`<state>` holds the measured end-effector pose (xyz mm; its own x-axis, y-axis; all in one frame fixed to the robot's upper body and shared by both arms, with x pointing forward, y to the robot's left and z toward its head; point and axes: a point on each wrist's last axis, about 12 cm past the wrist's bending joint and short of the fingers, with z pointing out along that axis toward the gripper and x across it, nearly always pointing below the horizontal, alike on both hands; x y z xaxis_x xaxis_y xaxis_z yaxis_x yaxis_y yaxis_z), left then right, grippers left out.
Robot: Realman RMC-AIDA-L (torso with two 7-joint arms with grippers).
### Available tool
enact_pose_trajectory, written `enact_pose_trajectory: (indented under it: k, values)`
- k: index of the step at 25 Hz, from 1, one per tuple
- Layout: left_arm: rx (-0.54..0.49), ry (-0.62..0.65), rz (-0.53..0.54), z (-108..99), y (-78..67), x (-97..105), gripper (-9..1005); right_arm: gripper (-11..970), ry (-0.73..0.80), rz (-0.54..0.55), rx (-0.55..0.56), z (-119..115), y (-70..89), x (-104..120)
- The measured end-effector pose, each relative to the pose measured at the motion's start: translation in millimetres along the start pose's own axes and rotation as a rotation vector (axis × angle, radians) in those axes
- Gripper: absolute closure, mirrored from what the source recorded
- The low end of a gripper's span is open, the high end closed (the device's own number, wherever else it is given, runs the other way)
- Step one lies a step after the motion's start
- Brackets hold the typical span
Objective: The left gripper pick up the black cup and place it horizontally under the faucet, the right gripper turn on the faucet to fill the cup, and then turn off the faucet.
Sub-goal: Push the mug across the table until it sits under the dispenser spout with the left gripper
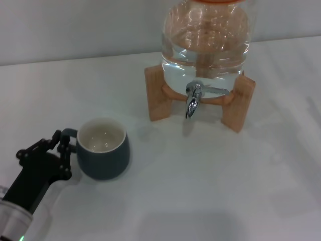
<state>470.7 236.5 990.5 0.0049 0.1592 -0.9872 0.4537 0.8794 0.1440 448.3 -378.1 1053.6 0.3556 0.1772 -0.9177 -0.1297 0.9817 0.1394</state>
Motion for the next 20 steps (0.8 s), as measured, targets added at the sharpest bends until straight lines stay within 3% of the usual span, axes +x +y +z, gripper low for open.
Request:
enact_pose_trajectory:
  k: [9,10,20]
  values:
    - [0.088,-0.005,0.053,27,0.5,-10,890,91,0.002,0.004,-0.014,5,3.0,2]
    - [0.138,-0.008,0.071,35,-3.0,-14,890,91,0.002,0.003,-0.015,5,3.2,2]
    - [0.281,-0.006,0.146,62,-20.0,-25,890,91,0.007,0.004,-0.03,8,4.9,3]
